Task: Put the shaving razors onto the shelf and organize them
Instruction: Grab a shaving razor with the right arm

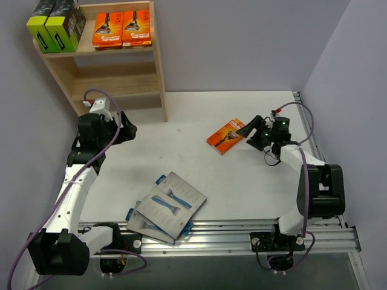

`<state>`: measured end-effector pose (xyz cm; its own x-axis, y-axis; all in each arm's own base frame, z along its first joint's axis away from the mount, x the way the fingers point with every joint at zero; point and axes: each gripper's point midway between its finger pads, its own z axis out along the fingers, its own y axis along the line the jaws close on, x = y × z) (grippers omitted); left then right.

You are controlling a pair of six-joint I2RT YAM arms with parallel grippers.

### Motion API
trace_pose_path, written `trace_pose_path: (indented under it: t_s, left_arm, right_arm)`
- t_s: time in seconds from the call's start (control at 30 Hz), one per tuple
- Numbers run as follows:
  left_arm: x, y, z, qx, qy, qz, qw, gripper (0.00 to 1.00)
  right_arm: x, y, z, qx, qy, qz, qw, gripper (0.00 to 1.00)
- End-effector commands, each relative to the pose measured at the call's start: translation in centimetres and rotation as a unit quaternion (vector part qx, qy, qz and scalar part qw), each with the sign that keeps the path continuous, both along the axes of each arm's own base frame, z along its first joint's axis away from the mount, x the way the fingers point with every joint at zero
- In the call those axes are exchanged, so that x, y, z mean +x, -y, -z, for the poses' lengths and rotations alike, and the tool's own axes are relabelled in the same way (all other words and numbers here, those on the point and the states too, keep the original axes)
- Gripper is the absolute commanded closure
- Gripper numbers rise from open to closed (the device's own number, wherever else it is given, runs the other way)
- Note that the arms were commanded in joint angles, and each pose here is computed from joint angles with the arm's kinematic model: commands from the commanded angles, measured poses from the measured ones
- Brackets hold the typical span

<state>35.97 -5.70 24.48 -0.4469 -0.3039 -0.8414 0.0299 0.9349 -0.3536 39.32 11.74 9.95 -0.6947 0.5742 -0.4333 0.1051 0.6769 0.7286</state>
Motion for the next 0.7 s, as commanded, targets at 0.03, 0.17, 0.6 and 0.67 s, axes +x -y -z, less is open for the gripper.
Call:
trace_pose_path:
  t_s: [0.03,0.17,0.6,0.67]
  left_arm:
    - [0.6,0.0,-1.3,-0.006,0.026,0.0,1.0,0.06]
    - [0.6,0.1,-1.2,-0.007,0.025,0.001,1.0,0.06]
    - [0.9,0.7,-0.6,-0.016,0.016,0.013,1.0,0.06]
    - [0.9,0.8,-0.5,-0.018,0.015,0.015,1.0,0.06]
  right_arm:
    - [2.1,4.5,-1.3,-0.004,0.015,0.041,0.999,0.28]
    - [4.8,6.1,-1.8,-0.019,0.028,0.058,0.998,0.32]
    - [14.0,8.0,2.6,-0.081,0.0,-0.005,0.997,0.56]
    - [15.0,7.9,2.3,-0.089,0.009,-0.029,0.996,0.58]
